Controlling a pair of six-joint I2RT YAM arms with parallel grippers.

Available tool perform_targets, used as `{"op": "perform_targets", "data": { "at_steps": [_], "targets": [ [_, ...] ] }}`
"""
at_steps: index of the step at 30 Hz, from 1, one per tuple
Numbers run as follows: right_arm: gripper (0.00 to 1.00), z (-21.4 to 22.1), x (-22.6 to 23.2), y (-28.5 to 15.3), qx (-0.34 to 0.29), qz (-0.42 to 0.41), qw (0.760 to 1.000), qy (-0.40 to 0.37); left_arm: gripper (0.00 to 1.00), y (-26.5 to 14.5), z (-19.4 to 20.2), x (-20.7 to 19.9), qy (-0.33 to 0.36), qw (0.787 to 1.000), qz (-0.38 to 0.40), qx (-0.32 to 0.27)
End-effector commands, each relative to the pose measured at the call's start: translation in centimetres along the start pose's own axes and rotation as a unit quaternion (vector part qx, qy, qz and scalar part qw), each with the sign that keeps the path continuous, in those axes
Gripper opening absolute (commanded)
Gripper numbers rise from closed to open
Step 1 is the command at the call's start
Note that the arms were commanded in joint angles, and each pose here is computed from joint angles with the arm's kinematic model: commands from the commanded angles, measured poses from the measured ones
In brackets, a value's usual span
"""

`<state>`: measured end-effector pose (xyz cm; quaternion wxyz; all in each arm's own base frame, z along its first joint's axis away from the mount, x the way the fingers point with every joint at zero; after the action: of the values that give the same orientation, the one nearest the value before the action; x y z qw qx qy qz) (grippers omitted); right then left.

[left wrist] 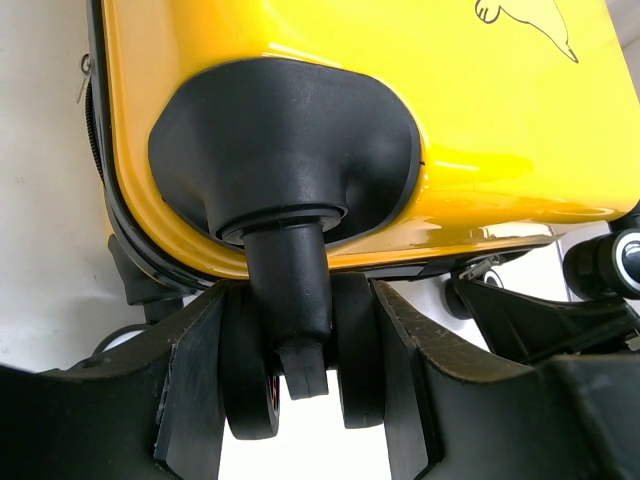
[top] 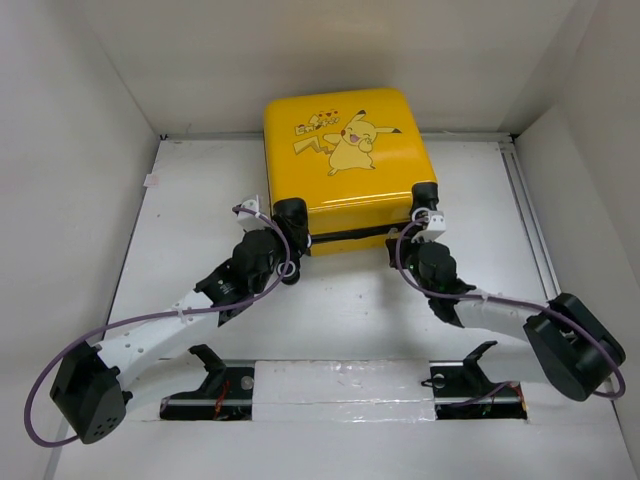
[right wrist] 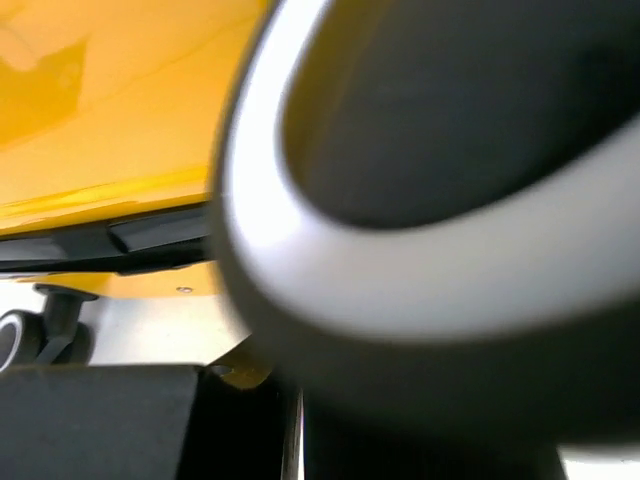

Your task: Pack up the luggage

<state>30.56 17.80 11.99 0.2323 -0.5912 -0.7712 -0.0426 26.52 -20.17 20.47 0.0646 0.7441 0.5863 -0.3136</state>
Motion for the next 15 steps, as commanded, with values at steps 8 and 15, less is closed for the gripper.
{"op": "perform_targets", "data": {
  "at_steps": [8,15],
  "targets": [
    [0.00,-3.6,4.9,-2.3,-0.067,-0.100,0.993,0.022,0.00,-1.5,-1.7,-4.6,0.000,0.994,0.108,-0.014],
    [0.29,-4.1,2.7,-2.2,-0.061,-0.033,0.997,0.036,0.00,-1.9,-1.8,-4.5,-0.002,0.994,0.111,-0.017]
  ]
}}
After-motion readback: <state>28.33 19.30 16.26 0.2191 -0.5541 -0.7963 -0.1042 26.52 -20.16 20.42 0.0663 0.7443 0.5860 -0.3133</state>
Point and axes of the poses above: each gripper's point midway between its finger pads, its own y axis out along the fingers, its own x axis along the line the jaws close on, z = x × y, the point moved 2 cm from there along -y, back along the fingers, and after that the axes turned 2 degrees about y, right-handed, at the moved point
